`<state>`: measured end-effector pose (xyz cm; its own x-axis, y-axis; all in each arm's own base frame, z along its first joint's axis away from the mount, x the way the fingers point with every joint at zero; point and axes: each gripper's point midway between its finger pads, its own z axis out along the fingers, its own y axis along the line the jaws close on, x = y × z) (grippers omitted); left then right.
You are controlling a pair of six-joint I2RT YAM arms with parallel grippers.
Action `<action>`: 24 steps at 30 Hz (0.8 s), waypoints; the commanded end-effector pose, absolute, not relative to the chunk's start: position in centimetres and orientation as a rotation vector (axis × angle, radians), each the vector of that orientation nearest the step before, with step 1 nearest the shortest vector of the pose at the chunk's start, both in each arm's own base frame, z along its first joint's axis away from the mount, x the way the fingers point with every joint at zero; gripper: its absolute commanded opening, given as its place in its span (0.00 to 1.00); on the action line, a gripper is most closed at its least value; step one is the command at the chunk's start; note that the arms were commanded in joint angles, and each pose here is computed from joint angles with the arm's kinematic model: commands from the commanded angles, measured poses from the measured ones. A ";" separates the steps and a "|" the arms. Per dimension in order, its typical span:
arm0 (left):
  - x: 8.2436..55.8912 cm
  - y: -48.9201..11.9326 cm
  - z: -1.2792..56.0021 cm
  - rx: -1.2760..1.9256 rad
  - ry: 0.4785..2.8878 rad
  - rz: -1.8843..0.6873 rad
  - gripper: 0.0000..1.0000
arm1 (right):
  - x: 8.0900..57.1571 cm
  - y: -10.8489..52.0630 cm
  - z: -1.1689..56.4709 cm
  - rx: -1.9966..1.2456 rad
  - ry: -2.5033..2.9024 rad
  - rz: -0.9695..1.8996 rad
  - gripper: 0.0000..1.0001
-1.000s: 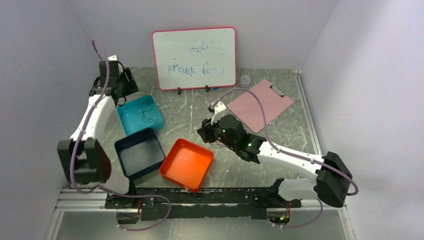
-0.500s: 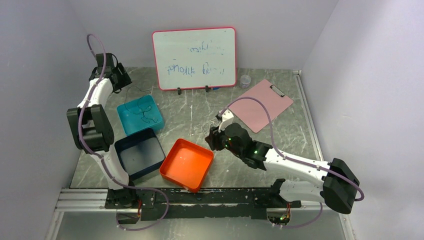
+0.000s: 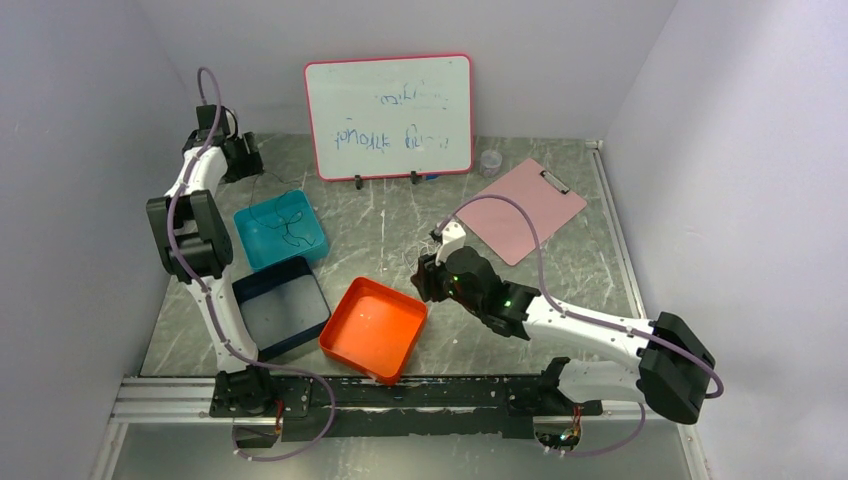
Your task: Untangle the cables
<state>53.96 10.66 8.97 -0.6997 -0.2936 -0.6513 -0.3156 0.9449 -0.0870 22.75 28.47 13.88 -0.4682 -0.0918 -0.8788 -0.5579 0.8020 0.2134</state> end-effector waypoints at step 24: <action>59.1 9.8 4.4 0.204 2.406 -0.011 0.68 | 22.3 30.7 11.5 -0.530 2.072 0.683 0.48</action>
<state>57.52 9.92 4.38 -0.7722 0.0981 -0.6278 0.1004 0.9944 0.0319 22.22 29.50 10.36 -0.5317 -0.1665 -0.8304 -0.5839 0.7823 0.2170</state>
